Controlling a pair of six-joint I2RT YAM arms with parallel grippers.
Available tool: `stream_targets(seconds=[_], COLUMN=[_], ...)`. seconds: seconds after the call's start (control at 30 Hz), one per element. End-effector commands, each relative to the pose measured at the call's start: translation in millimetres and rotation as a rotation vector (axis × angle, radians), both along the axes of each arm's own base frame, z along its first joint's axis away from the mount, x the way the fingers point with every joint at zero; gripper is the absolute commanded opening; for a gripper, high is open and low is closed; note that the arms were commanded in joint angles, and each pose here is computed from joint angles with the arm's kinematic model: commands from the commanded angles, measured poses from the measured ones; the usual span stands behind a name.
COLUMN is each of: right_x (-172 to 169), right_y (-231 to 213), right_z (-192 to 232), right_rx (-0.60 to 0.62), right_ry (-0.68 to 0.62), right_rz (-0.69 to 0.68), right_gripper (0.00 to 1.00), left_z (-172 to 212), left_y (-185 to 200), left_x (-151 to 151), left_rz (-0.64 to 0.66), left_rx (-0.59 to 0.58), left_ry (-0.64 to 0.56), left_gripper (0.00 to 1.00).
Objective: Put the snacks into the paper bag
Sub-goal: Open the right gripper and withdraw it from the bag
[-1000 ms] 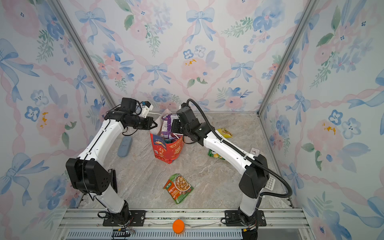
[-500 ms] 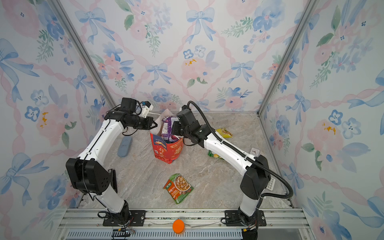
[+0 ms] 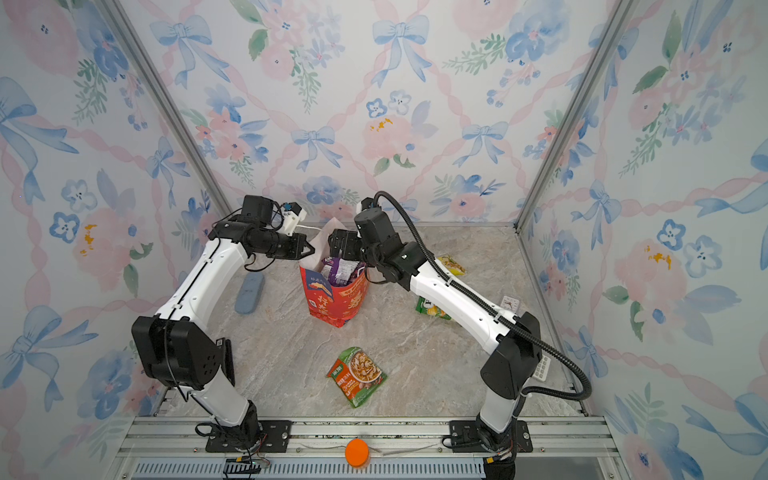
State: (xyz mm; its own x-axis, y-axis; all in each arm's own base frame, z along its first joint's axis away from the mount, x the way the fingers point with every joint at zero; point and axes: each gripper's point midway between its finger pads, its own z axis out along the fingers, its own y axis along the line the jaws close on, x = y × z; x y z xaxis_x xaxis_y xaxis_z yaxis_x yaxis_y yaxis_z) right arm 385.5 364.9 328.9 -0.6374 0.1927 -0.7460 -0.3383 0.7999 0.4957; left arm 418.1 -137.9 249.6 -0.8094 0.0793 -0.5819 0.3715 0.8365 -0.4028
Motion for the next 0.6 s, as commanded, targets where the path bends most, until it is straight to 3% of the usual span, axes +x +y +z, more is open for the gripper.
stream_targets(seconds=[0.0,0.27,0.57], right_x=[-1.1,-1.5,-30.6], right_y=[-23.4,-108.5,-230.9], right_z=[34.9,42.8,-20.6], right_rx=[-0.015,-0.075,-0.168], right_ry=[-0.079,-0.107,0.026], right_rz=[-0.024,-0.185,-0.426], right_gripper=[1.0,0.97,0.96], left_z=[-9.0,-10.1,-11.2], left_y=[0.7,0.2,0.9], left_x=[-9.7,-9.2,-8.4], left_rz=[-0.004,-0.006,-0.003], left_rx=[0.006,0.005,0.007], left_ry=[0.044,0.046,0.049], left_gripper=[0.0,0.0,0.0])
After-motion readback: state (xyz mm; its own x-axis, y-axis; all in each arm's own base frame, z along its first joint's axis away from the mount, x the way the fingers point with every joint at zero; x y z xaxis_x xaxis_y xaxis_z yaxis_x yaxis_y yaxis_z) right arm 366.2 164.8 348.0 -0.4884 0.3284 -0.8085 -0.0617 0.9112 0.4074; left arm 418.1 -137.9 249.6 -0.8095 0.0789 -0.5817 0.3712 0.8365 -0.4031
